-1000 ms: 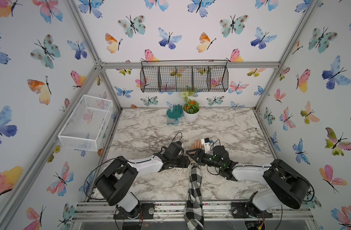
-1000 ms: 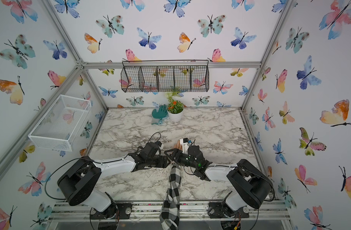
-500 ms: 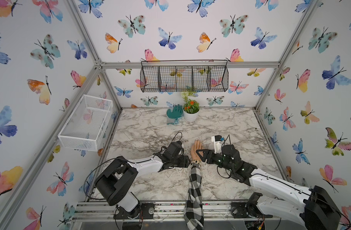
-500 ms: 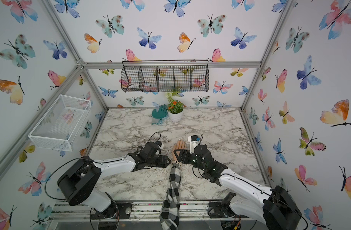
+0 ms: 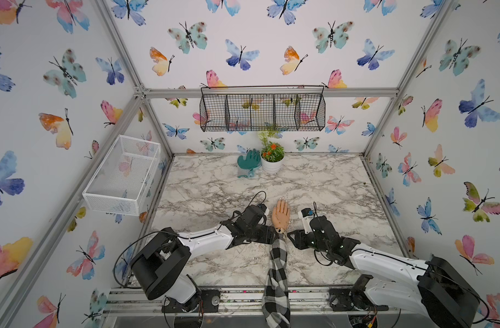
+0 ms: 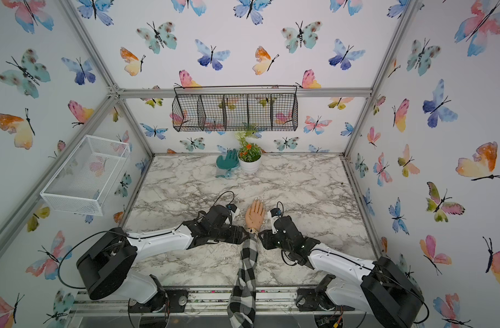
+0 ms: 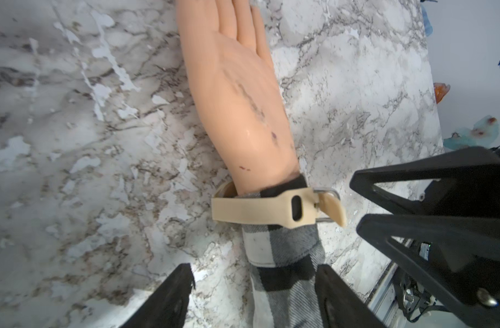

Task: Take off the watch
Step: Take off the watch from the hand.

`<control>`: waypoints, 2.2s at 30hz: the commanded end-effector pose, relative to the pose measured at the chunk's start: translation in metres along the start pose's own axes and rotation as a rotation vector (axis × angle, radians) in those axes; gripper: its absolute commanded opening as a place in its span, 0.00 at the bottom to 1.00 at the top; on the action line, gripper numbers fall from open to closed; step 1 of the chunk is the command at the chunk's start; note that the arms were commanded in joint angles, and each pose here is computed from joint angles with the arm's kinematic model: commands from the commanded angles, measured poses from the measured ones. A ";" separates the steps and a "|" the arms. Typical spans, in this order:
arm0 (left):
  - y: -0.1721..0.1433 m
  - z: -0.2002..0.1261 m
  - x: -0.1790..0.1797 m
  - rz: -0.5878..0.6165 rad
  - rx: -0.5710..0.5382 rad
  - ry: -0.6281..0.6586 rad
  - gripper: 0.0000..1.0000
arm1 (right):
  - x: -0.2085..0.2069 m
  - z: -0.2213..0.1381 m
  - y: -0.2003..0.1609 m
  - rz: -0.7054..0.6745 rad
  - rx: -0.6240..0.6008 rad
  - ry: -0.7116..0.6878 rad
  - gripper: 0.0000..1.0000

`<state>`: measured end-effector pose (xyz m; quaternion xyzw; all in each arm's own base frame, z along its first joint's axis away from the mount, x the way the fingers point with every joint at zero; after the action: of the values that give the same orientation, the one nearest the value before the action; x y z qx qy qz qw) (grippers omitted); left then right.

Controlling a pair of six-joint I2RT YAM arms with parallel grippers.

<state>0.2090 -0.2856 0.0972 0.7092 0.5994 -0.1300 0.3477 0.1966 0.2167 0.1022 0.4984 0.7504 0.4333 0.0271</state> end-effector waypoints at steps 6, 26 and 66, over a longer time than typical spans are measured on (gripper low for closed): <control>-0.006 0.006 0.008 0.013 0.022 0.037 0.71 | 0.010 0.002 0.008 0.194 -0.070 0.100 0.38; -0.010 0.011 0.009 0.013 0.030 0.034 0.71 | 0.015 0.019 0.012 0.309 -0.043 0.136 0.30; -0.007 0.006 0.005 -0.003 -0.007 0.032 0.71 | 0.049 0.012 0.065 0.277 -0.102 0.263 0.02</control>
<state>0.2072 -0.2886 0.0869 0.7117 0.6031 -0.1249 0.3379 0.2221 0.2660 0.1537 0.5450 0.6422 0.5291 -0.1033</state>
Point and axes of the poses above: each gripper's point midway between its finger pads, its own z axis out along the fingers, its own x axis along the line the jaws close on, y = z × x, the point moved 4 cm from there along -z, back along the fingers, and after that the axes turned 9 degrees about -z, right-handed, at the moved point
